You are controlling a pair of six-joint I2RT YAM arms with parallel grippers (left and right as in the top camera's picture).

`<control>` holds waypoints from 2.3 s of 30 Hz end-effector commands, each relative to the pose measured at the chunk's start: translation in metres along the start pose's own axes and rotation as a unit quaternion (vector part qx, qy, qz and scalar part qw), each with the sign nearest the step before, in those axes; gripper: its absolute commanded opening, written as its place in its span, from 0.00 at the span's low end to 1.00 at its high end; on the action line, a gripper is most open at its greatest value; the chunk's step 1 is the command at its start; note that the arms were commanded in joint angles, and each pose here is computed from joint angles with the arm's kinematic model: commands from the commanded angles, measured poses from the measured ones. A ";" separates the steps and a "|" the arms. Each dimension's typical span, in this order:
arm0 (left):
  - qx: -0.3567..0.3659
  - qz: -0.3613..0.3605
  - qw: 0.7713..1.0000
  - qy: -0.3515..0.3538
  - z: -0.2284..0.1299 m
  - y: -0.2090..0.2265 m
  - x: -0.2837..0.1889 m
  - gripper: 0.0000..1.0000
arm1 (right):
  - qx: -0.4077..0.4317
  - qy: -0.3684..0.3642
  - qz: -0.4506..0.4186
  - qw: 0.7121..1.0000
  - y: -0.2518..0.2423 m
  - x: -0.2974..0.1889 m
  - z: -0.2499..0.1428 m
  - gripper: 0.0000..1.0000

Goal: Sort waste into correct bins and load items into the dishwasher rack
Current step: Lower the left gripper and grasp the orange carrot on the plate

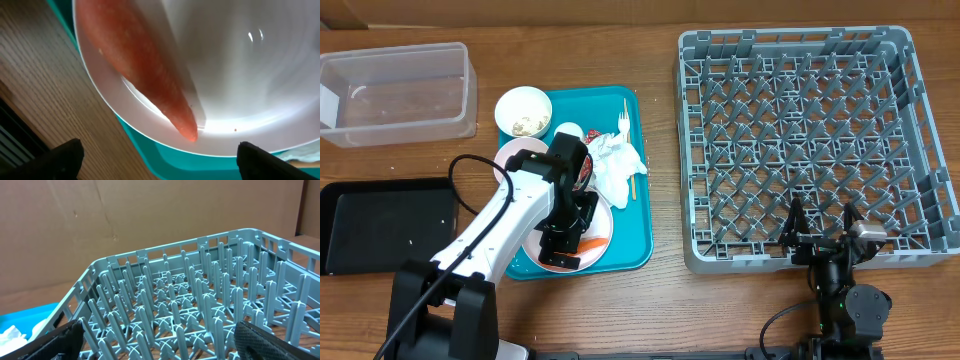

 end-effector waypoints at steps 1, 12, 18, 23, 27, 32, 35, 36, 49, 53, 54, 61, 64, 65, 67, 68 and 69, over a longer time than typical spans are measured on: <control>-0.088 0.017 0.996 -0.021 0.006 0.007 0.008 1.00 | -0.002 -0.004 -0.008 1.000 -0.002 0.000 -0.001 1.00; -0.144 -0.014 0.989 -0.037 0.023 0.012 0.053 1.00 | -0.002 -0.004 -0.008 1.000 -0.002 0.000 -0.001 1.00; -0.123 -0.014 0.992 -0.026 0.020 0.011 0.053 1.00 | -0.002 -0.004 -0.008 1.000 -0.002 0.000 -0.001 1.00; -0.119 0.001 0.992 -0.030 0.018 0.013 0.038 1.00 | -0.002 -0.004 -0.008 1.000 -0.002 0.000 -0.001 1.00; -0.101 -0.003 0.994 -0.029 0.013 0.008 0.022 1.00 | -0.002 -0.004 -0.008 1.000 -0.002 0.000 -0.001 1.00; -0.098 -0.039 0.993 -0.050 0.015 -0.002 0.018 1.00 | -0.002 -0.004 -0.008 1.000 -0.002 0.000 -0.001 1.00; -0.097 -0.055 0.992 -0.063 0.017 -0.006 0.017 1.00 | -0.002 -0.004 -0.008 1.000 -0.002 0.000 -0.001 1.00; -0.097 -0.059 0.991 -0.068 0.018 -0.007 0.018 1.00 | -0.002 -0.004 -0.008 1.000 -0.002 0.000 -0.001 1.00; -0.123 -0.061 0.989 -0.055 0.022 -0.002 0.039 1.00 | -0.002 -0.004 -0.008 1.000 -0.002 0.000 -0.001 1.00; -0.123 -0.062 0.988 -0.065 0.025 -0.001 0.040 1.00 | -0.002 -0.004 -0.008 1.000 -0.002 0.000 -0.001 1.00; -0.123 -0.063 0.988 -0.068 0.025 -0.001 0.040 1.00 | -0.002 -0.004 -0.008 1.000 -0.002 0.000 -0.001 1.00; -0.145 -0.071 0.984 -0.077 0.029 0.000 0.045 1.00 | -0.002 -0.004 -0.008 1.000 -0.002 0.000 -0.001 1.00; -0.145 -0.077 0.984 -0.073 0.030 0.000 0.051 0.99 | -0.002 -0.004 -0.008 1.000 -0.002 0.000 -0.001 1.00; -0.145 -0.079 0.984 -0.072 0.030 0.001 0.053 0.98 | -0.002 -0.004 -0.008 1.000 -0.002 0.000 -0.001 1.00; -0.144 -0.083 0.984 -0.069 0.031 0.000 0.055 0.96 | -0.002 -0.004 -0.008 1.000 -0.002 0.000 -0.001 1.00; -0.144 -0.083 0.984 -0.069 0.031 0.000 0.055 0.94 | -0.002 -0.004 -0.008 1.000 -0.002 0.000 -0.001 1.00; -0.144 -0.083 0.984 -0.069 0.030 0.000 0.055 0.92 | -0.002 -0.004 -0.008 1.000 -0.002 0.000 -0.001 1.00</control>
Point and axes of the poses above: each gripper's point midway between its finger pads, its own x axis out along the fingers, its own y axis along the line the jaws close on, z = x × y, the point moved 8 cm from there along -x, back along the fingers, and after that the axes turned 15 degrees about -x, right-handed, at the moved point
